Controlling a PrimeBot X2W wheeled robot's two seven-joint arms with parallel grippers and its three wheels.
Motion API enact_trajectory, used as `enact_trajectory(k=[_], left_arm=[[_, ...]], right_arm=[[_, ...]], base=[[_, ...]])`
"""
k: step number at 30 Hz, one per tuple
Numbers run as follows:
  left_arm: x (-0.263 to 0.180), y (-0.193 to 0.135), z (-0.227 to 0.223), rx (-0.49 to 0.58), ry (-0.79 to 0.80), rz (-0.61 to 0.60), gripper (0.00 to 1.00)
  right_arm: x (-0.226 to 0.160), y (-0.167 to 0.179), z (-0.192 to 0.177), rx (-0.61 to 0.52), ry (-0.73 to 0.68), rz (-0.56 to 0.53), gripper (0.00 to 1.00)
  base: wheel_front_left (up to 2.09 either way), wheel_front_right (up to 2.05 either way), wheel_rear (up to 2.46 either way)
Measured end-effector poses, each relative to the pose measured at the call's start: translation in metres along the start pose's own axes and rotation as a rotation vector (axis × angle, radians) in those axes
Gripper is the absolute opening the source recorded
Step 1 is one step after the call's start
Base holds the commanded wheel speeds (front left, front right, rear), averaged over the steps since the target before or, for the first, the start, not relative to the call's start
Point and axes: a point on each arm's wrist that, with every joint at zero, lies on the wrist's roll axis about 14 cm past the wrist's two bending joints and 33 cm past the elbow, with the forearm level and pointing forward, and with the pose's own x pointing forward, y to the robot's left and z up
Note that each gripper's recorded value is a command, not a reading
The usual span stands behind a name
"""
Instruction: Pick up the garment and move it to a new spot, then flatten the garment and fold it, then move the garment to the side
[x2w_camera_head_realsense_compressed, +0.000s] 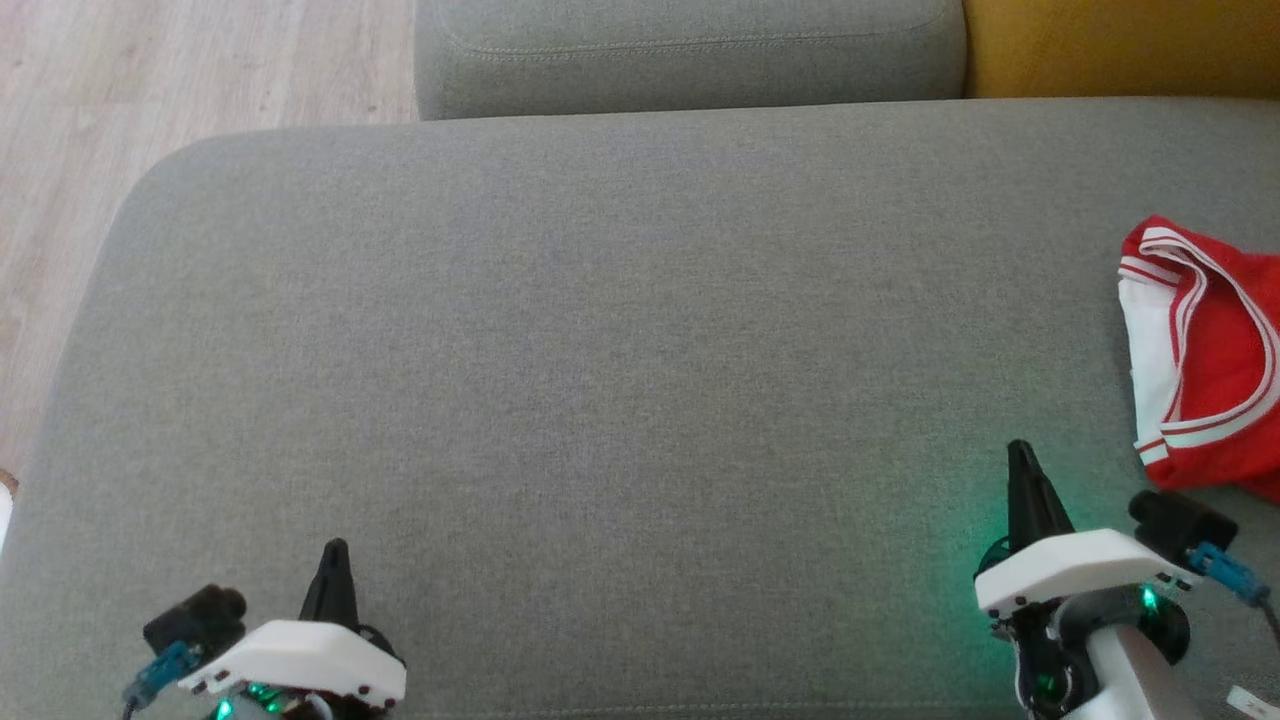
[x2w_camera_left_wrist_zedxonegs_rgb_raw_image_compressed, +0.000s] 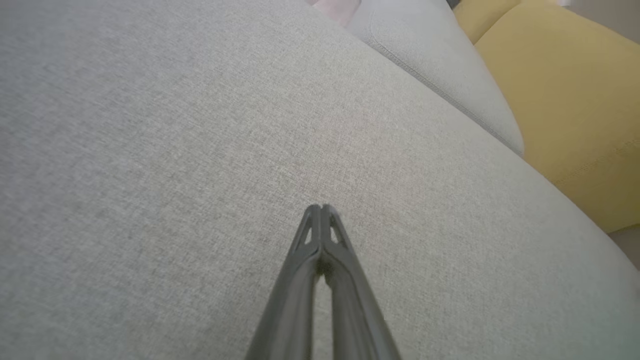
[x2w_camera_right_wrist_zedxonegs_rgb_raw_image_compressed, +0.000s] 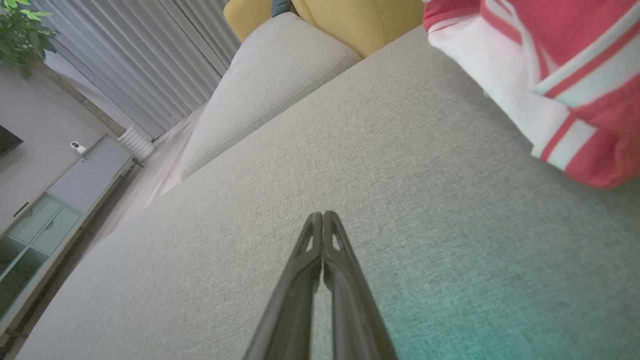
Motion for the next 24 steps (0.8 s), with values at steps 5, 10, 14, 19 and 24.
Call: enact_trajectory(k=[5,10,14,19,24], left_arm=[[0.000,0.000,0.002,-0.059,0.004,-0.004,0.00],[0.002,0.000,0.006,-0.119,0.002,-0.005,0.00],[0.003,-0.002,0.009,-0.166,0.002,-0.015,0.00],[0.005,-0.005,0.013,-0.223,0.000,-0.023,0.00],[0.005,-0.006,0.015,-0.282,0.003,-0.032,0.00]], right_arm=[[0.000,-0.001,0.006,0.061,-0.014,-0.006,0.00],[0.000,-0.001,0.010,0.119,-0.024,-0.009,0.00],[0.000,0.000,0.014,0.166,-0.035,-0.008,0.00],[-0.001,-0.001,0.018,0.224,-0.046,-0.010,0.00],[-0.003,-0.004,0.018,0.284,-0.042,-0.019,0.00]], base=[[0.00,0.00,0.00],[0.00,0.00,0.00],[0.00,0.00,0.00],[0.00,0.00,0.00],[0.00,0.00,0.00]])
